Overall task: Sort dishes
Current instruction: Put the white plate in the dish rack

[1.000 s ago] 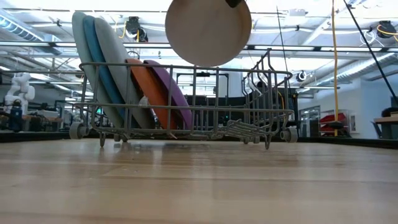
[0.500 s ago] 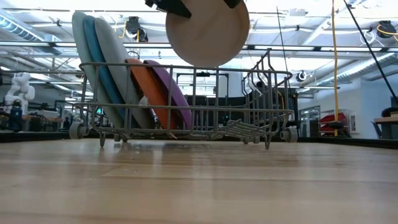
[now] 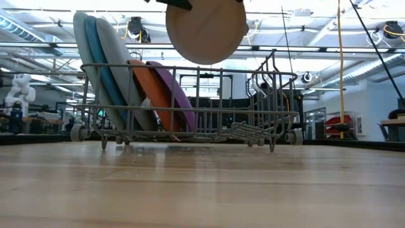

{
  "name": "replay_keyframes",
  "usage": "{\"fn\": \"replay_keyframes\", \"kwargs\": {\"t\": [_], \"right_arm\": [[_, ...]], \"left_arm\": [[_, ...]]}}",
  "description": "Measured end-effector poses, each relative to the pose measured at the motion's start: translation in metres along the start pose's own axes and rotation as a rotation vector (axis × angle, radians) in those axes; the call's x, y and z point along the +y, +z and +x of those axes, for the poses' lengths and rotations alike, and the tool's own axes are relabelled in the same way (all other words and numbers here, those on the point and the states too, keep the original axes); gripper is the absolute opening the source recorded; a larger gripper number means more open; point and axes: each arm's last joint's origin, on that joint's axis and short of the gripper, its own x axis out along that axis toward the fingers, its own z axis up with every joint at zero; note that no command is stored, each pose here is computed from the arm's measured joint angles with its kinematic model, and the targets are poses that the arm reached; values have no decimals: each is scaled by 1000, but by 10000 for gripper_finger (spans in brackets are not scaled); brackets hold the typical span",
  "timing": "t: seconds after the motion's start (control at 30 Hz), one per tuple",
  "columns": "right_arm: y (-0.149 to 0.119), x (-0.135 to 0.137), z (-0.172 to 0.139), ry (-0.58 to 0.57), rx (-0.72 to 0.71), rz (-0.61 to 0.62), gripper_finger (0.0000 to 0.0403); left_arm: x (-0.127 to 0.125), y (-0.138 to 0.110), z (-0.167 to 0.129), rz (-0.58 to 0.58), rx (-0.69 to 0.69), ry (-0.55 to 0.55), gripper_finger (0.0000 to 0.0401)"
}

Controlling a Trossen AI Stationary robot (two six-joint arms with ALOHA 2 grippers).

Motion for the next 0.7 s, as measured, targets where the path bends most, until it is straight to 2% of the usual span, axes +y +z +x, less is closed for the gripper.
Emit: {"fn": "replay_keyframes", "kwargs": {"t": [0.07, 0.17, 0.23, 0.33, 0.5, 0.57, 0.7], "right_arm": [[0, 1, -6, 61, 3, -1, 72], [0, 0, -17, 214, 22, 7, 102], [1, -1, -24, 329, 34, -1, 118], [2, -8, -40, 417, 10, -24, 127], [1, -34, -52, 455, -16, -46, 111], [-2, -44, -46, 440, 11, -33, 99], [-7, -59, -22, 362, 95, 67, 64]], "left_arm": [[2, -3, 1, 78, -7, -27, 32], [1, -6, 3, 212, -46, -95, 32], [2, -6, 5, 270, -84, -125, 32], [5, -11, 9, 315, -112, -159, 32], [6, -18, 18, 317, -160, -255, 32], [5, -21, 21, 322, -164, -286, 32], [2, -24, 28, 318, -176, -334, 32]]}}
